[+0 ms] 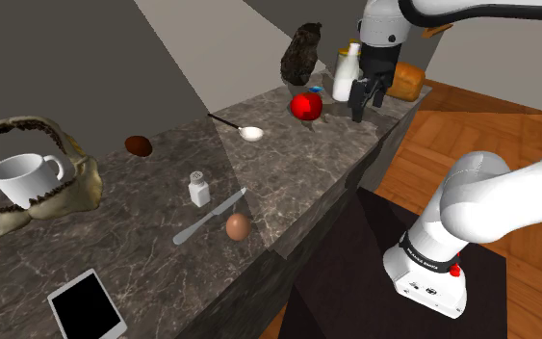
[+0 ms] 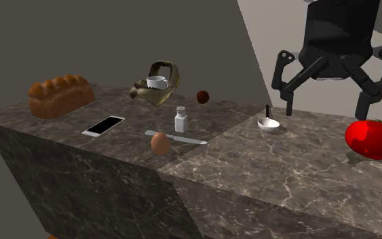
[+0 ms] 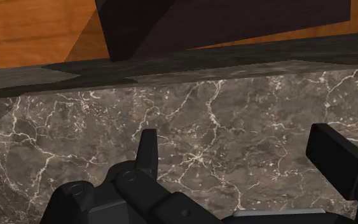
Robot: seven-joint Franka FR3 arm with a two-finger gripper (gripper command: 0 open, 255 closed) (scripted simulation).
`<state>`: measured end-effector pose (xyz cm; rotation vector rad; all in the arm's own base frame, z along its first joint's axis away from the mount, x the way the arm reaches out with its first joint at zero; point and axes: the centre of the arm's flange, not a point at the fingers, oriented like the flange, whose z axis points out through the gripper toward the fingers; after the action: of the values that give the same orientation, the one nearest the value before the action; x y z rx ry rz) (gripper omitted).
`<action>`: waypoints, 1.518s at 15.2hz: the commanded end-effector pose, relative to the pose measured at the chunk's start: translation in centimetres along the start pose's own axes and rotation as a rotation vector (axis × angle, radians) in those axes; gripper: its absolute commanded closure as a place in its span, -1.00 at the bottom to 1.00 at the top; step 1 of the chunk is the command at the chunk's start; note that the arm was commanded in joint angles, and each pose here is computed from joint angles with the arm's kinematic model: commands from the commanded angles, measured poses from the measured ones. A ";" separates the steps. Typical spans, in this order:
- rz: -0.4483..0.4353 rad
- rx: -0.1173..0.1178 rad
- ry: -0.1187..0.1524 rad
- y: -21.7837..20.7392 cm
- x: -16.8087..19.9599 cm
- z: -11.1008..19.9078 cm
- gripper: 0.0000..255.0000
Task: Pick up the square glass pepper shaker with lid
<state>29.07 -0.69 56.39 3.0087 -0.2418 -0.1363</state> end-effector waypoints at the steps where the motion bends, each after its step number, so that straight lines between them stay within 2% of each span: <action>1: 0.000 0.000 0.000 0.0 0.0 0.0 -1.00; 23: 0.068 0.067 -0.077 -23.6 15.6 5.1 -1.00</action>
<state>46.78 18.36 47.52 3.0575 -0.3555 -0.2361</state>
